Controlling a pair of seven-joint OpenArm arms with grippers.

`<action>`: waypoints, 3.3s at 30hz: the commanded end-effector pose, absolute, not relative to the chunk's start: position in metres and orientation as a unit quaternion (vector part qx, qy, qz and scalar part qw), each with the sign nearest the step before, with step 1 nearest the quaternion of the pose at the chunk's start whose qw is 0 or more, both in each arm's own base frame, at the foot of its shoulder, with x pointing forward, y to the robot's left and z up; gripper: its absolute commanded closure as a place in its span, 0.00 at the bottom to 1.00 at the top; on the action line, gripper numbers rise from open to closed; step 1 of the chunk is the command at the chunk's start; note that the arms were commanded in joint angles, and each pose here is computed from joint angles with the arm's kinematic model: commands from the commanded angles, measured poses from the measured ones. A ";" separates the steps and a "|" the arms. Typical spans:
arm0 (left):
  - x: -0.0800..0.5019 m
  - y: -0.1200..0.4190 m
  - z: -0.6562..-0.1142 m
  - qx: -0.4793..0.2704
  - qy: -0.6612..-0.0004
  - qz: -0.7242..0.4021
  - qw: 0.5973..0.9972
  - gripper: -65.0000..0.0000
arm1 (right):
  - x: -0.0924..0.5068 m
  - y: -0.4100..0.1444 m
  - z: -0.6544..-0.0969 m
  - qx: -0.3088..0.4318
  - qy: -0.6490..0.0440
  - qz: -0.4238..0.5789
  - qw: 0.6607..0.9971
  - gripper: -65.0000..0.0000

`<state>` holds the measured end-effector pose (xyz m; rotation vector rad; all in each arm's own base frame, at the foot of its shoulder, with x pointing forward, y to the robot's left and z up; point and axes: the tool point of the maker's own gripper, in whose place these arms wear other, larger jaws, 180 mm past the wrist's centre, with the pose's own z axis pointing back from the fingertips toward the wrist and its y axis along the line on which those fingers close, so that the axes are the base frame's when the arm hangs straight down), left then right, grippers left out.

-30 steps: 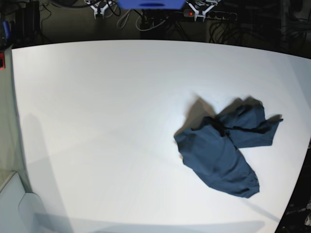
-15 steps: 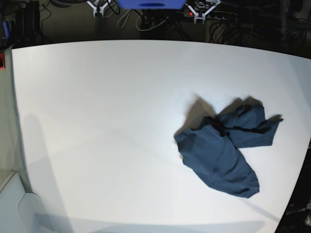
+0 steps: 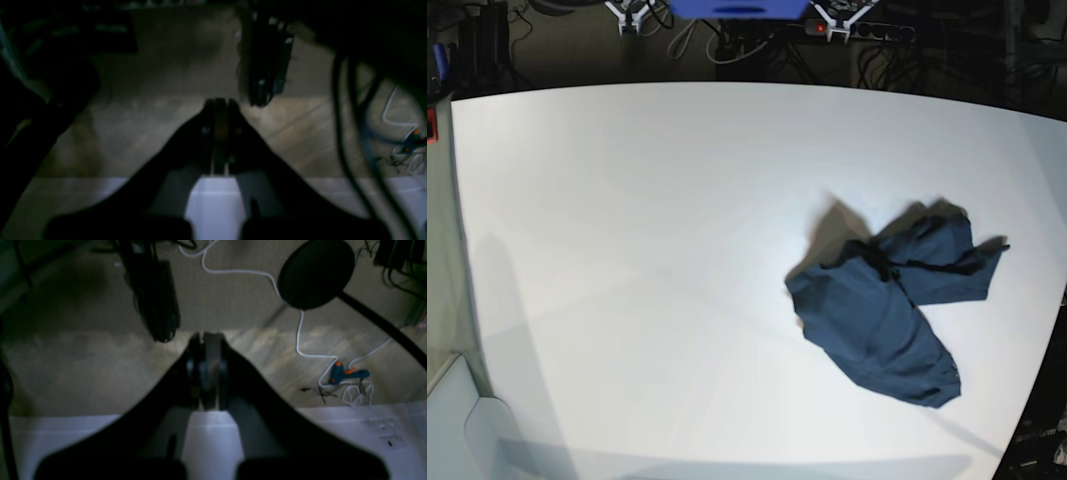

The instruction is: Layout the t-shirt on the table in an organized manner, then fold the t-shirt properly

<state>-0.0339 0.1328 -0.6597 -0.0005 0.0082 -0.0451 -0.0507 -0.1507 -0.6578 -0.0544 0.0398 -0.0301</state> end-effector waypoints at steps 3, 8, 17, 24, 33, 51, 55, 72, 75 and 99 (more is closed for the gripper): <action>-0.056 0.145 -0.658 0.011 0.021 -0.023 0.999 1.00 | -0.073 -0.158 -0.655 -0.027 0.033 -0.014 0.999 1.00; -0.057 0.163 -0.647 0.023 -0.012 -0.032 0.999 1.00 | -0.088 -0.169 -0.652 -0.036 0.039 -0.011 0.999 1.00; -0.061 0.174 -0.623 0.027 -0.058 -0.044 0.997 1.00 | -0.080 -0.182 -0.620 -0.046 -0.042 0.007 0.998 1.00; -0.054 0.195 -0.594 0.022 -0.102 0.007 0.995 1.00 | -0.068 -0.189 -0.580 -0.050 -0.106 0.024 0.993 1.00; -0.026 0.190 -0.523 -0.009 -0.195 -0.011 0.981 1.00 | -0.047 -0.187 -0.514 -0.048 -0.185 0.049 0.980 1.00; 0.070 0.204 -0.370 0.017 -0.394 -0.012 0.919 1.00 | 0.037 -0.183 -0.367 -0.059 -0.362 0.075 0.927 1.00; 0.079 0.207 -0.361 0.022 -0.409 -0.014 0.912 1.00 | 0.055 -0.180 -0.364 -0.058 -0.386 0.074 0.918 1.00; 0.163 0.210 -0.324 -0.026 -0.529 0.099 0.842 1.00 | 0.197 -0.137 -0.313 -0.014 -0.570 0.073 0.818 1.00; 0.179 0.210 -0.315 -0.028 -0.553 0.120 0.824 1.00 | 0.213 -0.128 -0.302 -0.003 -0.592 0.076 0.802 1.00; 0.259 0.300 -0.284 0.028 -0.563 0.232 0.792 0.60 | 0.248 -0.040 -0.282 0.101 -0.608 0.116 0.779 0.57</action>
